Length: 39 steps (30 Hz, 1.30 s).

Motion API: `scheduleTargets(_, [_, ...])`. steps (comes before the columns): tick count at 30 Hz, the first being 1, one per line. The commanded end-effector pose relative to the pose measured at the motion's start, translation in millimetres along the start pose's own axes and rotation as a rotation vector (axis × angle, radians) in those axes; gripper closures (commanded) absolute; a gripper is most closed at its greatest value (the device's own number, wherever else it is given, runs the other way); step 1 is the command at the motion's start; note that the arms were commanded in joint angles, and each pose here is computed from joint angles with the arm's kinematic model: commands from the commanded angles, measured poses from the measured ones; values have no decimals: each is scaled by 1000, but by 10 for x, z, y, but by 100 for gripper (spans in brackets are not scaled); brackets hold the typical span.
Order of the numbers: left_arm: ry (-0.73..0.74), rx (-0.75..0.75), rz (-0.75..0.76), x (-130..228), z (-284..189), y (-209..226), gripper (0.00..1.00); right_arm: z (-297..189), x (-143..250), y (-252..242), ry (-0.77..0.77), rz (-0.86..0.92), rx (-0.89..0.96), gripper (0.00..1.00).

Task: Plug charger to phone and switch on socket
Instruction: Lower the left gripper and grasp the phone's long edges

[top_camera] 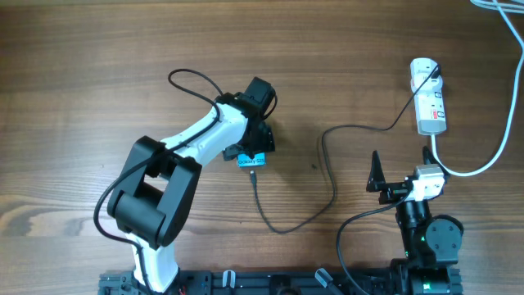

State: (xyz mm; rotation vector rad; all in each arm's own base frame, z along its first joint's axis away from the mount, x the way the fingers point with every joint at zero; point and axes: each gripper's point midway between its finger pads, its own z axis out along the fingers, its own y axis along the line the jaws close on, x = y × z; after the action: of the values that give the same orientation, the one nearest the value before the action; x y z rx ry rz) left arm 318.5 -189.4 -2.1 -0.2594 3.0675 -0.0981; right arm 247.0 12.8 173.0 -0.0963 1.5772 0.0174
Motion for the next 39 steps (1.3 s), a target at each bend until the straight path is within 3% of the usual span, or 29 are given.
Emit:
scheduleTargets(1, [58,-144,-12,246,197,359,21,-4,-17,-7,-9,-1,3,0])
scheduleTargets(7, [77,-237,-62,285,154,605,19,-4,-17,-7,-9,-1,3,0])
scheduleTargets(10, [66,-231,-148,182,157,704,0,-4,-17,-7,-9,-1,3,0])
scheduleTargets(17, [35,-152,-244,-106,185,829,0,-4,-17,-7,-9,-1,3,0])
scheduleTargets(39, [11,-134,-243,-163,193,783,0,-4,-17,-7,-9,-1,3,0])
